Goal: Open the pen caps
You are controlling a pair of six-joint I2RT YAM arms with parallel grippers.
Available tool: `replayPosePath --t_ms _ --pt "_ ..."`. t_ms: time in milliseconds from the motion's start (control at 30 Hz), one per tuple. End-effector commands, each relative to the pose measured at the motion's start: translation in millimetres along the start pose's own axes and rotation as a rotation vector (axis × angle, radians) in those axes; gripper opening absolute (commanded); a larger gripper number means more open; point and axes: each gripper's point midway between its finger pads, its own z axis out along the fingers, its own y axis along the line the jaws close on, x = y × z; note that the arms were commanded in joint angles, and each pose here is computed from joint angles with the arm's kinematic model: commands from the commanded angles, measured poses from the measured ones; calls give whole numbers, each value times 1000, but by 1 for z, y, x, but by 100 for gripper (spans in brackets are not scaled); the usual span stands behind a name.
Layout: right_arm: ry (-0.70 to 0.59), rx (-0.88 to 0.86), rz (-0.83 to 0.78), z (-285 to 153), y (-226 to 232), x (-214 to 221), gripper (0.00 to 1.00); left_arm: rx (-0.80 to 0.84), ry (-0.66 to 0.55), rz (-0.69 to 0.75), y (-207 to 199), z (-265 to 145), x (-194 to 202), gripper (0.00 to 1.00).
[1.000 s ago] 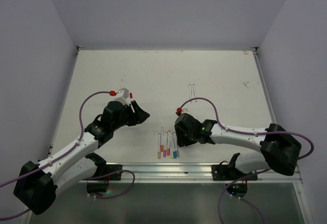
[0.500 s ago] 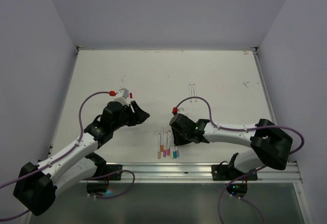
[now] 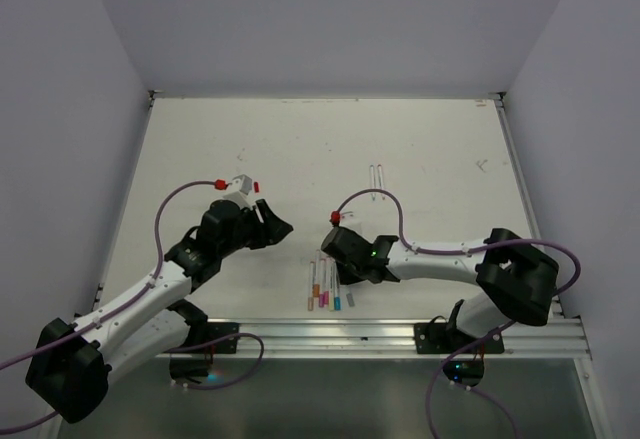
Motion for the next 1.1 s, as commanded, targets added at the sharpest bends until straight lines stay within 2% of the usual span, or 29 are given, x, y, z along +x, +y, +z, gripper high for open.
replayPosePath --t_ms 0,100,233,300,367,467,800,1067 --pt "-24 85 0 1 -15 -1 9 57 -3 20 -12 -2 -1 57" --pt "-42 119 -13 -6 -22 -7 0 87 5 27 -18 -2 0 57" --pt "-96 169 -45 -26 -31 -27 0 189 -6 51 -36 -4 -4 55" --pt "-146 158 -45 -45 -29 -48 0 309 -7 74 -55 -8 -2 55" --pt "-178 122 -22 -57 -28 -67 0 431 -31 80 -72 -14 -3 57" --pt "-233 -36 44 -78 -14 -97 0 571 -12 79 -91 -25 5 59" --pt "-484 -443 167 -144 42 -163 0 670 9 98 -113 -27 17 52" --pt "-616 -541 247 -167 46 -181 0 667 23 64 -127 -19 25 50"
